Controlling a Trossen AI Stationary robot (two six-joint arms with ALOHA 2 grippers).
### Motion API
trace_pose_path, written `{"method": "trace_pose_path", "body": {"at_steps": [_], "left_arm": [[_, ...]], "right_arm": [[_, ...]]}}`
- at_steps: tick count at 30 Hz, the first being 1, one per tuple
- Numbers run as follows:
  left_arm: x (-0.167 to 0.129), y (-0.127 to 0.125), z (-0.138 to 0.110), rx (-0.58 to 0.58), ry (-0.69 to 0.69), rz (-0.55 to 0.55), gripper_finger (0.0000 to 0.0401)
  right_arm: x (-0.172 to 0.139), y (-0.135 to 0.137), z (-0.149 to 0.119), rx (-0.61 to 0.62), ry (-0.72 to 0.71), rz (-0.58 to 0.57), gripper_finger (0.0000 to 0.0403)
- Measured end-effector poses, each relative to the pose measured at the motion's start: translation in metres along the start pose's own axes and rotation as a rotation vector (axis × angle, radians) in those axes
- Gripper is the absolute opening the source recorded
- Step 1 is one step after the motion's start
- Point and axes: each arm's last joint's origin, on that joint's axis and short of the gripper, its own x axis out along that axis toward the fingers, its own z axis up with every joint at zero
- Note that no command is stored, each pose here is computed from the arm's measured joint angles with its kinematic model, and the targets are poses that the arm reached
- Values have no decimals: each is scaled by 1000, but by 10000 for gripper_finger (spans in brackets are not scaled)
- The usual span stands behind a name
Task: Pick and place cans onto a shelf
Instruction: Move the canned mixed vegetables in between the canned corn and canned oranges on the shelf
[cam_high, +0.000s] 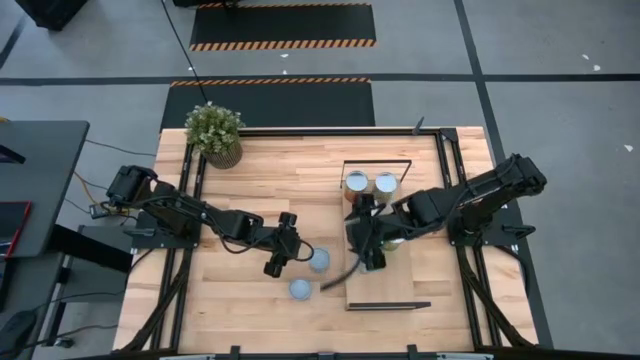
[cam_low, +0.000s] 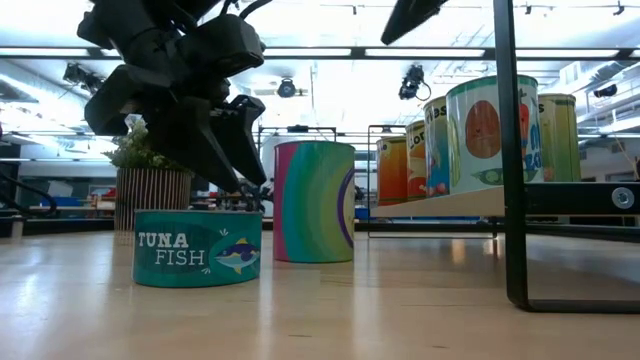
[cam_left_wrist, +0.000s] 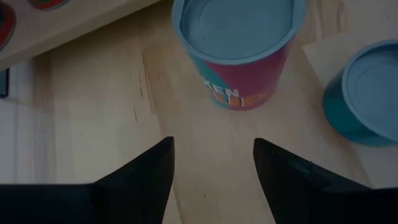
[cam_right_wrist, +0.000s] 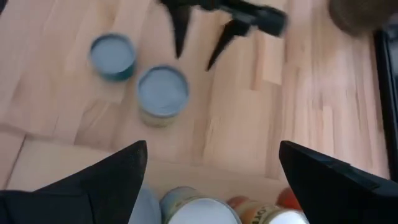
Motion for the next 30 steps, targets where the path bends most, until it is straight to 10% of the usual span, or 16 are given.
{"method": "trace_pose_path", "body": {"at_steps": [30], "left_arm": [[0, 1, 1, 10, -12, 29, 222]], "right_arm": [[19, 30, -13, -264, 112, 147, 373]]}}
